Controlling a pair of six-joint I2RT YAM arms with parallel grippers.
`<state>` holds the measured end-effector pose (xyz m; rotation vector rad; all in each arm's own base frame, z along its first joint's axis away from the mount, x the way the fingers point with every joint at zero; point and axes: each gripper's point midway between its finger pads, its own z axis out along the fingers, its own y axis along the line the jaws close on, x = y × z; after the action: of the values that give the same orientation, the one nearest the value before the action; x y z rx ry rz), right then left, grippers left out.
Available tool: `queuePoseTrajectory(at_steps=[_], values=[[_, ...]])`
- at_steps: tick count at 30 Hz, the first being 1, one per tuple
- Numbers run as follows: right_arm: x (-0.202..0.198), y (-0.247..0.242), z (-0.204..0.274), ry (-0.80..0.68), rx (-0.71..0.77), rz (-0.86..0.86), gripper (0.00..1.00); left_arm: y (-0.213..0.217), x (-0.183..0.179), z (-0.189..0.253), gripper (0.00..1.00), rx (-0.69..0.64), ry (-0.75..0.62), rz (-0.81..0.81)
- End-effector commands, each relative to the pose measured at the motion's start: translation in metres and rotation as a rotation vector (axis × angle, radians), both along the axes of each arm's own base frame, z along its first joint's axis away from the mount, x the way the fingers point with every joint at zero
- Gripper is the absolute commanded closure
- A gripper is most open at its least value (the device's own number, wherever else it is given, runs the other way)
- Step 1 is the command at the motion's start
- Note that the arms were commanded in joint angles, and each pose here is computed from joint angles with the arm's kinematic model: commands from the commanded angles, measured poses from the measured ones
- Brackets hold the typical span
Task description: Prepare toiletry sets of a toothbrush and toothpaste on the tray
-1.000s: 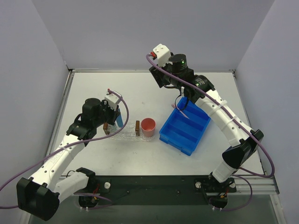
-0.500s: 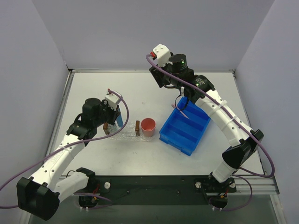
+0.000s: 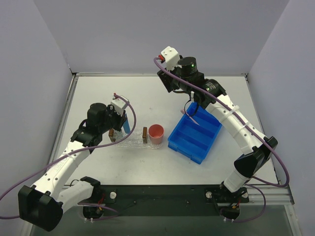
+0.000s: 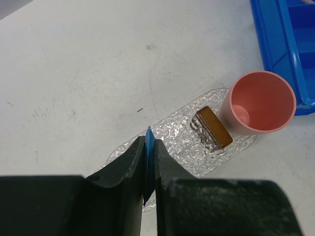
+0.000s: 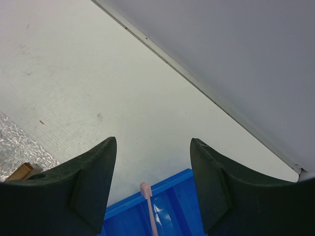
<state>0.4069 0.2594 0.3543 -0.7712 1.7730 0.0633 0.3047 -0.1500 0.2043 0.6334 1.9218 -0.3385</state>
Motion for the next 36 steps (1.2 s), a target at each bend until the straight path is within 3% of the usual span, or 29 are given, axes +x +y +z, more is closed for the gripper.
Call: queuePoseTrajectory(at_steps=[1,36], values=[[0.0071,0.001,0.006,-0.03,0.011,-0.012,0.44,-0.0078,0.0088,0.0208,1.0,-0.047,-0.078,-0.01],[0.0079,0.0035,-0.0008,-0.015,0.006,-0.009,0.44,-0.0054,-0.001,0.0159,1.0,-0.042,-0.062,-0.02]])
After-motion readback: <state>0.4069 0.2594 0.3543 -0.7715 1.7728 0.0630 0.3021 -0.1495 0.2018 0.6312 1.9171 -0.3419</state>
